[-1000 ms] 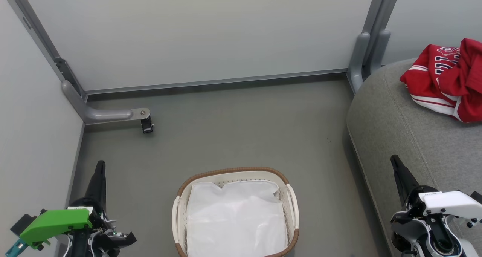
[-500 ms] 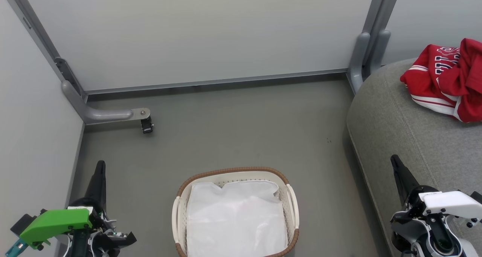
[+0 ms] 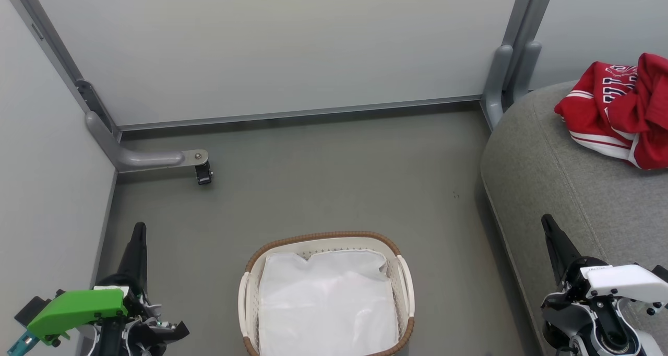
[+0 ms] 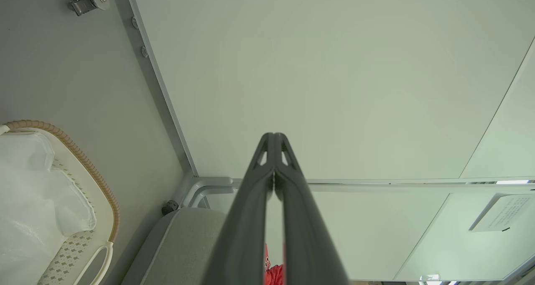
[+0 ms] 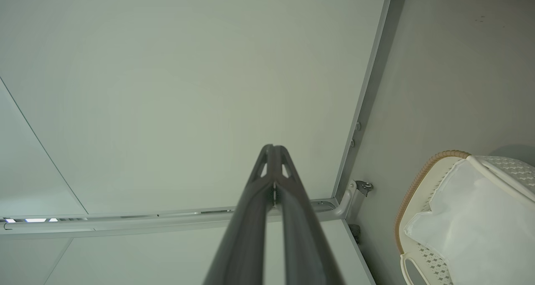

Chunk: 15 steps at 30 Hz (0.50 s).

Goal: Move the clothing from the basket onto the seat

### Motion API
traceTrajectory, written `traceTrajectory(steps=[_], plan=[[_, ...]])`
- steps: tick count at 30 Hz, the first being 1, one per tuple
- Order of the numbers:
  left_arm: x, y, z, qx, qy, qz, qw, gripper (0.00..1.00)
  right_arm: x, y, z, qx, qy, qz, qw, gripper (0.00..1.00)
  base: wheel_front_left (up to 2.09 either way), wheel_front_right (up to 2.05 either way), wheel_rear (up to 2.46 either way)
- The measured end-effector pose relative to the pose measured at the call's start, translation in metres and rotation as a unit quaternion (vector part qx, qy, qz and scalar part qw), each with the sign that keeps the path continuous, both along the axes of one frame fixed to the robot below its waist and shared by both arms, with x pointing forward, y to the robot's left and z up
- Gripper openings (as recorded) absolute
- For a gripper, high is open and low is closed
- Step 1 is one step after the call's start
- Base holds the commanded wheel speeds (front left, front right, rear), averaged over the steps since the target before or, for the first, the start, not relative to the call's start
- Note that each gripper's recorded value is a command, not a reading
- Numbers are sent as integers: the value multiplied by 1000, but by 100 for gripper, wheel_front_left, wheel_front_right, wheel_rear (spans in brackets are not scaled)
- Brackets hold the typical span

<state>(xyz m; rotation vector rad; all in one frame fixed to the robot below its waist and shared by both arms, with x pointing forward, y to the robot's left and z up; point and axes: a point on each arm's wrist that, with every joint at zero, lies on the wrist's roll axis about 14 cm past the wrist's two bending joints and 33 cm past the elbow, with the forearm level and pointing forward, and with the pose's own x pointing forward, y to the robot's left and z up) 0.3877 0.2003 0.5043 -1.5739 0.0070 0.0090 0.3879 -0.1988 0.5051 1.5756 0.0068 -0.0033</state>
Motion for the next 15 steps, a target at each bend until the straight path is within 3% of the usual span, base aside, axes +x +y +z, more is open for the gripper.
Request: traceTrajectory(steps=[15], plan=[[0,0,0,0,0,0,1000,0,0,0,0,0,0,0,1000,0,0,0,0]])
